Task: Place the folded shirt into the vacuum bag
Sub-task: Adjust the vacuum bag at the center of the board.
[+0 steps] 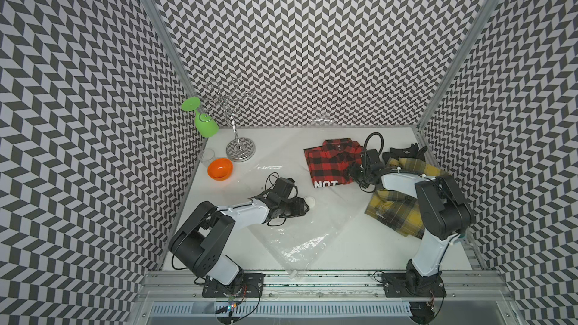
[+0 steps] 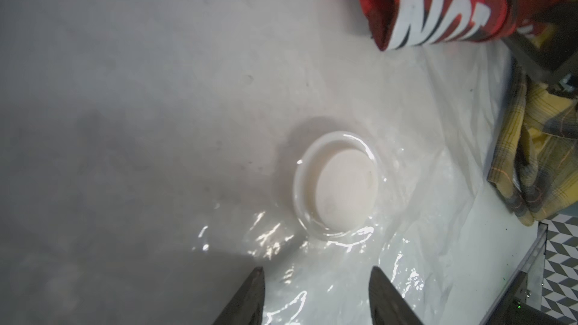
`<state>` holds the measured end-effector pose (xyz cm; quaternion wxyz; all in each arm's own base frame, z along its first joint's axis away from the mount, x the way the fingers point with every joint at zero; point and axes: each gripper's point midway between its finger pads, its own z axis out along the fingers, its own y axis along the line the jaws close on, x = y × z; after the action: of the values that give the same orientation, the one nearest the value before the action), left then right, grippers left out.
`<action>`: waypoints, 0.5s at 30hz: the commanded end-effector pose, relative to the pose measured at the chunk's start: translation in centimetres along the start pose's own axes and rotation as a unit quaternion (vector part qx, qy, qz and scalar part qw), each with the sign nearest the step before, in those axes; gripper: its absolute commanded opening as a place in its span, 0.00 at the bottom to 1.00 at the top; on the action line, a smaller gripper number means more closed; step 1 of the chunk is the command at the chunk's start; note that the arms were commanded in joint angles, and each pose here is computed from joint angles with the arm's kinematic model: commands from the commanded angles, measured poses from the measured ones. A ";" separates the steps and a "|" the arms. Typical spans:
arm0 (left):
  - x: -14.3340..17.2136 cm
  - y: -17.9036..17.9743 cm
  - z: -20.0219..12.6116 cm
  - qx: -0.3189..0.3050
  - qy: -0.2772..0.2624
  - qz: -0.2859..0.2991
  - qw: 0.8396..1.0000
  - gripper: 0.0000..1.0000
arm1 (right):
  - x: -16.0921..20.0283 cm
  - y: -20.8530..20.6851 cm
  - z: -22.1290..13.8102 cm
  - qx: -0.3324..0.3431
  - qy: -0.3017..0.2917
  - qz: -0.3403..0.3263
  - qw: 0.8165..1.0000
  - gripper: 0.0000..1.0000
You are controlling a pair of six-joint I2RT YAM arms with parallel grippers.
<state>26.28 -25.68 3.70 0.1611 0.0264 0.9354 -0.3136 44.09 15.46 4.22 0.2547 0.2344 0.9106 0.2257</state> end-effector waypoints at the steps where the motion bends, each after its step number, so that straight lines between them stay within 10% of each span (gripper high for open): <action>1: 0.4 -3.5 2.1 0.052 0.015 0.002 0.999 0.54 | -0.6 -0.9 1.4 0.018 0.014 -0.019 1.000 0.70; 7: 0.3 -8.2 4.6 0.082 0.049 0.053 0.994 0.54 | -3.1 0.8 -0.4 0.003 0.009 -0.034 0.999 0.74; 15: -2.4 -7.4 -0.2 0.068 0.021 0.099 0.992 0.54 | 0.9 3.9 -2.6 -0.124 0.062 0.078 0.987 0.98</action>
<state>26.81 -33.12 7.51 0.1600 0.1196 0.9074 -0.3698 43.01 15.48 6.56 0.2244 0.2378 0.9000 0.2884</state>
